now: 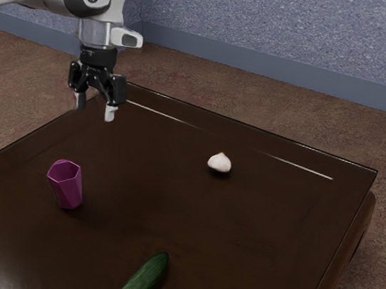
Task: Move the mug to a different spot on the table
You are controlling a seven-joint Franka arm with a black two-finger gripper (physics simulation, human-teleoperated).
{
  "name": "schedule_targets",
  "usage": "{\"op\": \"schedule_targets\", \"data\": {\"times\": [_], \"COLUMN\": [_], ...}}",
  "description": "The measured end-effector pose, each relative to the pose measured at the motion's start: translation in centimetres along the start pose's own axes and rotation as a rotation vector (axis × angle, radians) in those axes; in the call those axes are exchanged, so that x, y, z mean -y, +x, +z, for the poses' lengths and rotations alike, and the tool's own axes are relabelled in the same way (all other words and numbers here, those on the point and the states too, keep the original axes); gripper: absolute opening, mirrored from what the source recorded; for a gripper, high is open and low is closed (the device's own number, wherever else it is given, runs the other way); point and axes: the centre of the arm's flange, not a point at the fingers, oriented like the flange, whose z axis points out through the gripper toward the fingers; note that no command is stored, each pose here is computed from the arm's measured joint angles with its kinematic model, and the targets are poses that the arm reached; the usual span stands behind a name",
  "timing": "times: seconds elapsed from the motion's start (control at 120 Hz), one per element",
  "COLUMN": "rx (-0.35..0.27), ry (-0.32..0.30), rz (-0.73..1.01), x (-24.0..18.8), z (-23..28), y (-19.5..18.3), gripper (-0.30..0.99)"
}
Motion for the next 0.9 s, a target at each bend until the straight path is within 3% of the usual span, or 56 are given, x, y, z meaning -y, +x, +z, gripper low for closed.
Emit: {"op": "schedule_targets", "data": {"times": [0.15,0.267,0.525,0.708,0.9], "rx": [-0.187,-0.221,-0.190,-0.136,-0.154], "ry": [-0.030,-0.063,-0.156,-0.246,-0.263], "rz": [-0.034,-0.215,-0.649,-0.848,-0.947], "x": [2.5,7.9,18.2,20.5,21.2], "z": [-2.0,0.2,11.9,19.2,22.1], "y": [1.0,-0.2,2.9,4.2,5.0], "gripper": [0.69,0.69,0.69,0.69,0.69]}}
